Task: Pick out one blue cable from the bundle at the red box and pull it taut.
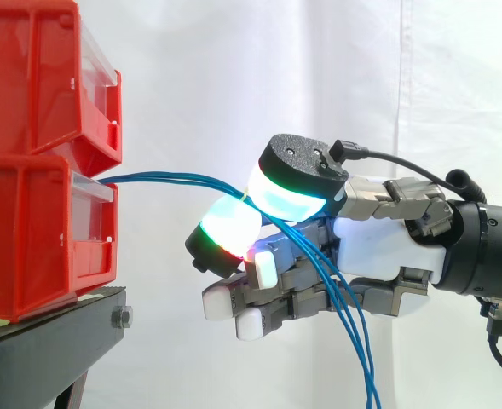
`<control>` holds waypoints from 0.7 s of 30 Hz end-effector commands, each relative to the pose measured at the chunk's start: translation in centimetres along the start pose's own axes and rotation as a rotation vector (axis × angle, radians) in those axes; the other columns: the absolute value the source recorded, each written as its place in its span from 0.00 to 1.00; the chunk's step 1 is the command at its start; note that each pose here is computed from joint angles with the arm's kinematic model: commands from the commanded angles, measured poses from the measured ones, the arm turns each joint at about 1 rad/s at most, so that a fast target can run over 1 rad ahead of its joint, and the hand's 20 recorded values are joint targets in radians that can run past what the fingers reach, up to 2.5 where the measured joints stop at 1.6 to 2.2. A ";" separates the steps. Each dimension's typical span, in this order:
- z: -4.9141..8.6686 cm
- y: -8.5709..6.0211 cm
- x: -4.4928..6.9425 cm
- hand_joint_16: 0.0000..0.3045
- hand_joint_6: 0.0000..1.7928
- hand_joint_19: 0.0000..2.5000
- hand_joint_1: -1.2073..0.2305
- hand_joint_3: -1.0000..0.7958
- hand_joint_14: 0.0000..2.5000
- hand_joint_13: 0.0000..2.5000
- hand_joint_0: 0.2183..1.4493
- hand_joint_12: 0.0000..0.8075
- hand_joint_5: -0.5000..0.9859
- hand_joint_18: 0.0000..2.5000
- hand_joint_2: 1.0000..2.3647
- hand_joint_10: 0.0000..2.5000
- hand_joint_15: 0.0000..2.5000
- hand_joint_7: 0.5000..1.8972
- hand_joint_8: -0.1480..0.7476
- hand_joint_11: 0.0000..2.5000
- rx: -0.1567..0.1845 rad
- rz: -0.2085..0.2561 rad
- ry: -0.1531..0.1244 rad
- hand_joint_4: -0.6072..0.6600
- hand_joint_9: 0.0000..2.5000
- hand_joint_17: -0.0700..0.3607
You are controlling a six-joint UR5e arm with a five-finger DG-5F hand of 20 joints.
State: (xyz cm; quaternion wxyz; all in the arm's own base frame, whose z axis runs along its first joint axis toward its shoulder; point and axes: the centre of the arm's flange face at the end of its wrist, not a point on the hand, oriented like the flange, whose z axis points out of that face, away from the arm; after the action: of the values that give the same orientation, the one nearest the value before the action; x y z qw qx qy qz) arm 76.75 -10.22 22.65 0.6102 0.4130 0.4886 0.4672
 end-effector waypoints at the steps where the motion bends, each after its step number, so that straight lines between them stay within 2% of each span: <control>1: 0.0 0.0 0.0 0.15 0.49 0.22 0.25 0.42 0.01 0.30 0.35 0.40 0.21 0.25 0.02 0.01 0.13 0.39 0.46 0.25 0.002 0.002 0.000 0.57 0.40 0.41; 3: -0.1 -0.1 0.0 0.15 0.50 0.23 0.26 0.45 0.01 0.30 0.34 0.40 0.21 0.26 0.02 0.01 0.13 0.44 0.46 0.26 0.007 0.009 -0.001 0.54 0.41 0.40; 7: -0.2 -0.3 -0.1 0.15 0.50 0.24 0.32 0.49 0.01 0.32 0.32 0.39 0.22 0.27 0.02 0.01 0.14 0.50 0.46 0.26 0.025 0.021 -0.003 0.52 0.44 0.40; 16: -0.4 -0.4 0.1 0.15 0.50 0.26 0.38 0.45 0.01 0.34 0.31 0.41 0.23 0.28 0.02 0.01 0.14 0.53 0.48 0.26 0.044 0.044 0.002 0.56 0.47 0.41; 19: -0.4 -0.4 0.1 0.15 0.50 0.25 0.35 0.46 0.01 0.34 0.32 0.40 0.23 0.29 0.02 0.01 0.14 0.55 0.48 0.26 0.043 0.046 0.000 0.51 0.46 0.41; 21: -0.4 -0.4 0.1 0.15 0.50 0.24 0.30 0.47 0.01 0.34 0.36 0.41 0.23 0.29 0.02 0.01 0.14 0.59 0.47 0.26 0.044 0.046 0.002 0.43 0.45 0.41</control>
State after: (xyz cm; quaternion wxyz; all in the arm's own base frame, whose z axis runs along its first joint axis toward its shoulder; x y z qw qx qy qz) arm 76.41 -10.21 22.17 0.5901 0.4365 0.4897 0.4704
